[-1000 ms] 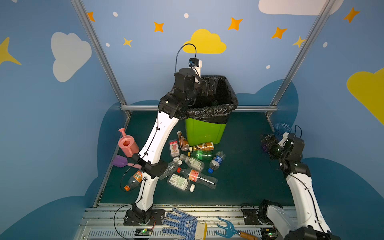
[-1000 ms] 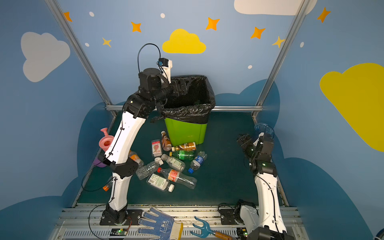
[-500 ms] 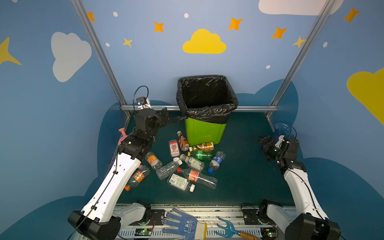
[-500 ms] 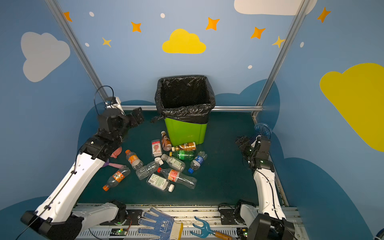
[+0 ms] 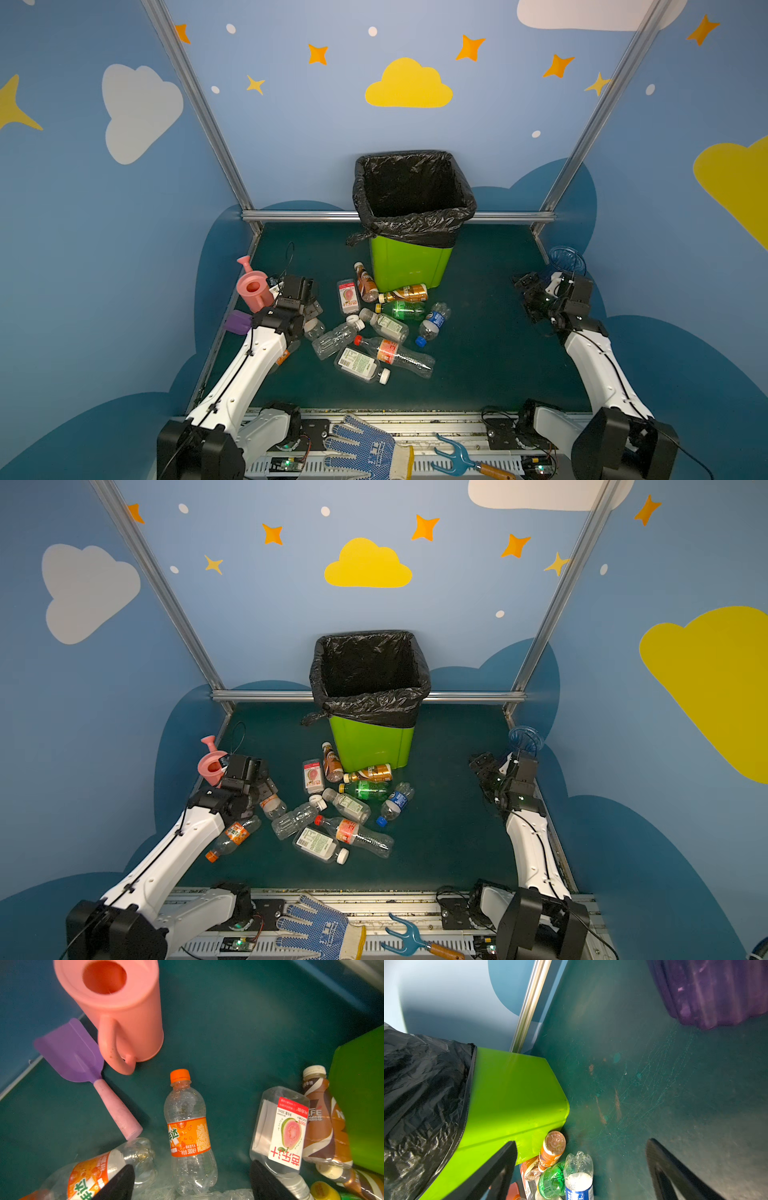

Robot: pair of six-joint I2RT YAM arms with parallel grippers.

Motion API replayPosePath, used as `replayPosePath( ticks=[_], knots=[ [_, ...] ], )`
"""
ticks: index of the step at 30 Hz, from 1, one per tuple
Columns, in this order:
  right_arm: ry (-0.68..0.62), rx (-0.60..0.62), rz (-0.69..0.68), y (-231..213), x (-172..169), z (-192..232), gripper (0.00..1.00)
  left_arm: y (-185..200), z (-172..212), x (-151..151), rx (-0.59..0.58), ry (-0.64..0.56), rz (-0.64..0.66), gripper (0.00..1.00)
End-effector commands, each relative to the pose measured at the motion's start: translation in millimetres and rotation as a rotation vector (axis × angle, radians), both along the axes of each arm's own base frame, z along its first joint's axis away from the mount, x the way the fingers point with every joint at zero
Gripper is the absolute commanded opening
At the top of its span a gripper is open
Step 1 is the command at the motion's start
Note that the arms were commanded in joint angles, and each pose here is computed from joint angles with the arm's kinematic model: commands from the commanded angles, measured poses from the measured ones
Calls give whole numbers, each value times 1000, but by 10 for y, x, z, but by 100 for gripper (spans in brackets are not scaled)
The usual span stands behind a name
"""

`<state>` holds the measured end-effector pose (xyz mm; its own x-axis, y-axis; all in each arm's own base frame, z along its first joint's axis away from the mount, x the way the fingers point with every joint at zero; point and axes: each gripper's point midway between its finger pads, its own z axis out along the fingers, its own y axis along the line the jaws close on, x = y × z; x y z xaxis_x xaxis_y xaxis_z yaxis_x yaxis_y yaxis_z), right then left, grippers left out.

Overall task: Throw the plastic bottles in the bin
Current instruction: 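Lower the left gripper back to the orange-cap soda bottle in the pile, then grasp the upright orange-cap soda bottle with the left gripper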

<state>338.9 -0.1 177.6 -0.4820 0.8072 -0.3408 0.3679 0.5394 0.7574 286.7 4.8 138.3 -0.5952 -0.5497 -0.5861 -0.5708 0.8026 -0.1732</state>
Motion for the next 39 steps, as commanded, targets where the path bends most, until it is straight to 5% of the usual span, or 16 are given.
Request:
replayPosePath(
  ticks=[1, 39],
  knots=[
    [-19, -6, -6, -11, -19, 68, 95, -43, -216, -22, -62, 45, 48, 83],
    [8, -6, -29, -42, -51, -3, 95, -127, -972, 409, -139, 230, 13, 67]
  ],
)
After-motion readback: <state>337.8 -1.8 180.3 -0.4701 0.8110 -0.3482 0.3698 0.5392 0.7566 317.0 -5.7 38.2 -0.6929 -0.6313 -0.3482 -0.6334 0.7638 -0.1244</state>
